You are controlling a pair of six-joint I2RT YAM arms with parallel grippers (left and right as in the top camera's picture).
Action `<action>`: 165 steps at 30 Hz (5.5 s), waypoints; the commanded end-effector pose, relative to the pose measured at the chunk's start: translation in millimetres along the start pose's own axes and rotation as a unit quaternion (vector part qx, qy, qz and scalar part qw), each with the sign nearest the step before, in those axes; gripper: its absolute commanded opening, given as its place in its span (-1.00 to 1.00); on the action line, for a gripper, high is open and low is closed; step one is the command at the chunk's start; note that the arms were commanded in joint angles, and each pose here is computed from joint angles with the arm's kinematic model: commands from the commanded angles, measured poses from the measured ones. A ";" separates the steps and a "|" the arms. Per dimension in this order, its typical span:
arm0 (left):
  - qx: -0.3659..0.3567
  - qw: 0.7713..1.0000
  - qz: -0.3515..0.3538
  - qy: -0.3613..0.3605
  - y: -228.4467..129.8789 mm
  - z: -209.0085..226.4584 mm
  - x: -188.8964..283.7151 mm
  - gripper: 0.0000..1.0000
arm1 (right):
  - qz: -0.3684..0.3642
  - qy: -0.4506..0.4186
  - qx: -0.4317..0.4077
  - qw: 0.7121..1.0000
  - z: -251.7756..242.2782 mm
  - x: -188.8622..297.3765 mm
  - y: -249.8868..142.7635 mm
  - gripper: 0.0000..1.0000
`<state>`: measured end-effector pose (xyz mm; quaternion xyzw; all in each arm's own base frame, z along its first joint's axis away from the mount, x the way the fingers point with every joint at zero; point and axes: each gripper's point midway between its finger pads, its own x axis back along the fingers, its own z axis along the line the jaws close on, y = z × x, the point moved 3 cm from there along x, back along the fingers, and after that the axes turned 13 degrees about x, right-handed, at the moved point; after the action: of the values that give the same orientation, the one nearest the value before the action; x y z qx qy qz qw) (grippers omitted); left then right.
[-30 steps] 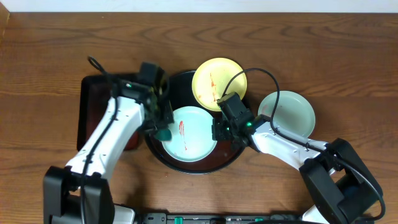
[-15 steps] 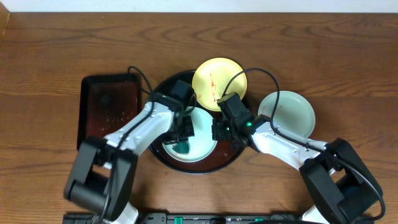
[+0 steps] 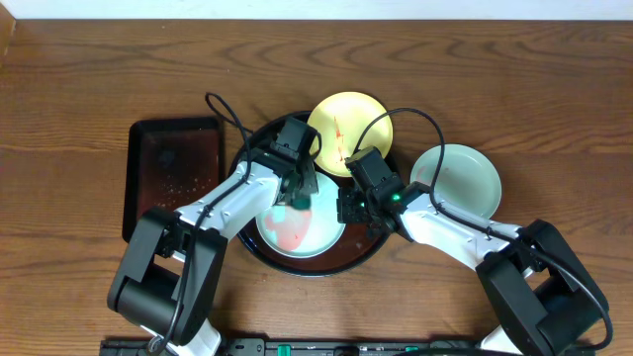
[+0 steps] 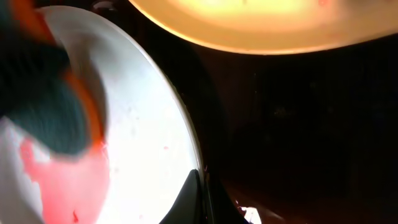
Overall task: Clean dirty plates on tray and stack at the side
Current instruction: 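Scrub the second light-blue plate with the sponge in the left gripper, then move the left gripper with the sponge back over the black tray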
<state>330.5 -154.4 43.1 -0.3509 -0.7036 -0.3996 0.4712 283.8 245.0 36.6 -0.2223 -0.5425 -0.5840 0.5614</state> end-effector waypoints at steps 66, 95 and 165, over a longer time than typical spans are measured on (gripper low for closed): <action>-0.066 0.993 0.093 0.006 -38.9 5.7 -1.3 -0.85 | 0.001 -0.014 0.001 1.000 -7.2 -0.8 -0.8 -0.98; -0.028 0.995 -0.100 0.004 20.5 -4.2 -9.5 -0.85 | 0.001 -0.014 0.001 1.000 -7.2 -0.8 -0.7 -0.98; 0.024 0.994 -0.071 -0.081 56.5 47.4 109.1 -0.85 | 0.012 -0.022 -0.009 1.000 -9.4 -0.8 -5.7 -0.98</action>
<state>321.0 -108.4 131.5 -0.3824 -0.7552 -0.3649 0.3875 282.3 241.4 34.6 -0.2326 -0.5457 -0.5789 0.5594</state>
